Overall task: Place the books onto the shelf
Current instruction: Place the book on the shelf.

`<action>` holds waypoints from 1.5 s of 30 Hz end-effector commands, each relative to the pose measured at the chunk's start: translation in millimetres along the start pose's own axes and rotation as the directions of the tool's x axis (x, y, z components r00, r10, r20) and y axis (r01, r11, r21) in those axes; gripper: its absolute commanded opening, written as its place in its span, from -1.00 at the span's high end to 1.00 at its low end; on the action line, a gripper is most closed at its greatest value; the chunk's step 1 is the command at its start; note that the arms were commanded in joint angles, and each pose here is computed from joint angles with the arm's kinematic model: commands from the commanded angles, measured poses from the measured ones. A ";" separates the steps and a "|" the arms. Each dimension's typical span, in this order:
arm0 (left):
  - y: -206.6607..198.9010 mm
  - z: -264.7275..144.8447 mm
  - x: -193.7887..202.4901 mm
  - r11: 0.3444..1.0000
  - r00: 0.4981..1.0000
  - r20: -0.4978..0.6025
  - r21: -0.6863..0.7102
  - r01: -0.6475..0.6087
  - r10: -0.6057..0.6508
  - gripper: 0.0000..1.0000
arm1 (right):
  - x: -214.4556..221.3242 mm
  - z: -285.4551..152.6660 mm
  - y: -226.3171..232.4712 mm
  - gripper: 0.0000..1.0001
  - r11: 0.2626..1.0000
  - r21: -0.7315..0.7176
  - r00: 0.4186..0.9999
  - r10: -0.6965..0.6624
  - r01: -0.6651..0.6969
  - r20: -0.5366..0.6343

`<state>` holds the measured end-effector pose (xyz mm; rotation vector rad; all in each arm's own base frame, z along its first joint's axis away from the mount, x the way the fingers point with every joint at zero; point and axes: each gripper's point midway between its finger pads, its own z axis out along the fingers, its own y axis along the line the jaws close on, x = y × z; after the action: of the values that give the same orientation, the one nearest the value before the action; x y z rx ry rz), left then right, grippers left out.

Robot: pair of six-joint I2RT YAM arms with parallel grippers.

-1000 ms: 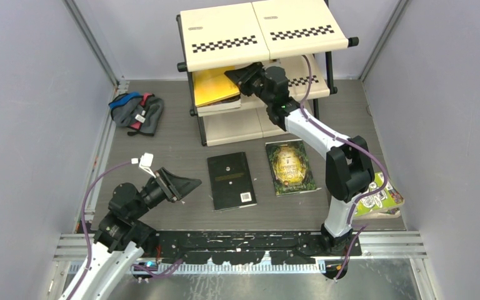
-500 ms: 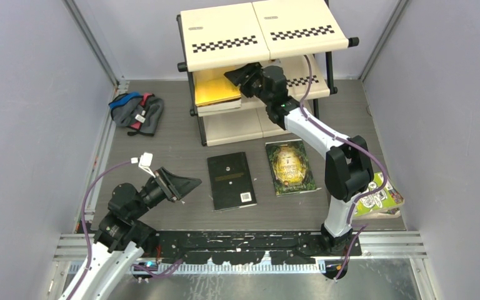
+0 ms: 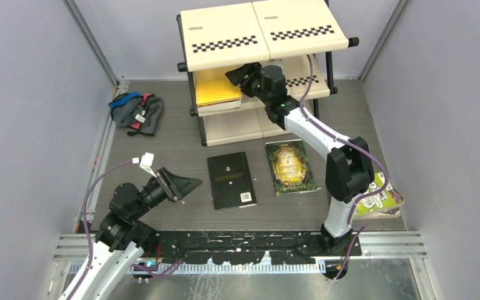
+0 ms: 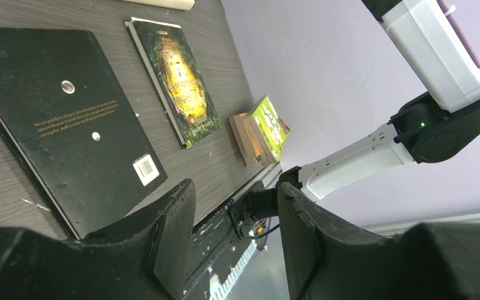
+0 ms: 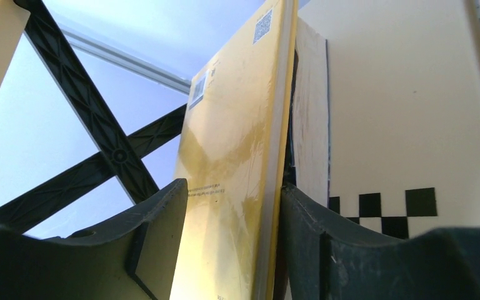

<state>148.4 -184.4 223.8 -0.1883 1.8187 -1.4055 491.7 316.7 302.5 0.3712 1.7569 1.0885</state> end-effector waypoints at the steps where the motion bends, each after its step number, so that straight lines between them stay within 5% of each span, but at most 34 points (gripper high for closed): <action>1: -13.5 1.3 -3.5 0.998 1.000 0.007 0.063 -0.015 0.014 -0.03 | -31.0 -14.7 17.8 -0.22 0.997 0.019 0.993 -0.077 0.076 0.088; 19: -8.4 2.2 -2.3 0.999 1.000 0.007 0.049 -0.021 0.021 -0.03 | -42.1 -33.4 4.4 -0.26 0.986 0.098 0.978 -0.148 0.135 0.144; 37: 48.2 13.4 6.3 0.993 0.999 0.016 -0.112 -0.049 0.051 -0.02 | -36.7 -148.0 -0.5 -0.50 0.964 0.125 0.956 -0.253 0.235 0.151; 45: 54.5 19.0 2.8 0.989 0.997 0.024 -0.135 -0.063 0.067 -0.01 | -23.3 -134.4 -9.0 -0.50 0.947 0.105 0.944 -0.314 0.304 0.099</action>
<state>169.5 -179.9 158.2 -0.2529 1.9546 -1.2432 380.1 229.7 276.9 0.2946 1.8502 0.7595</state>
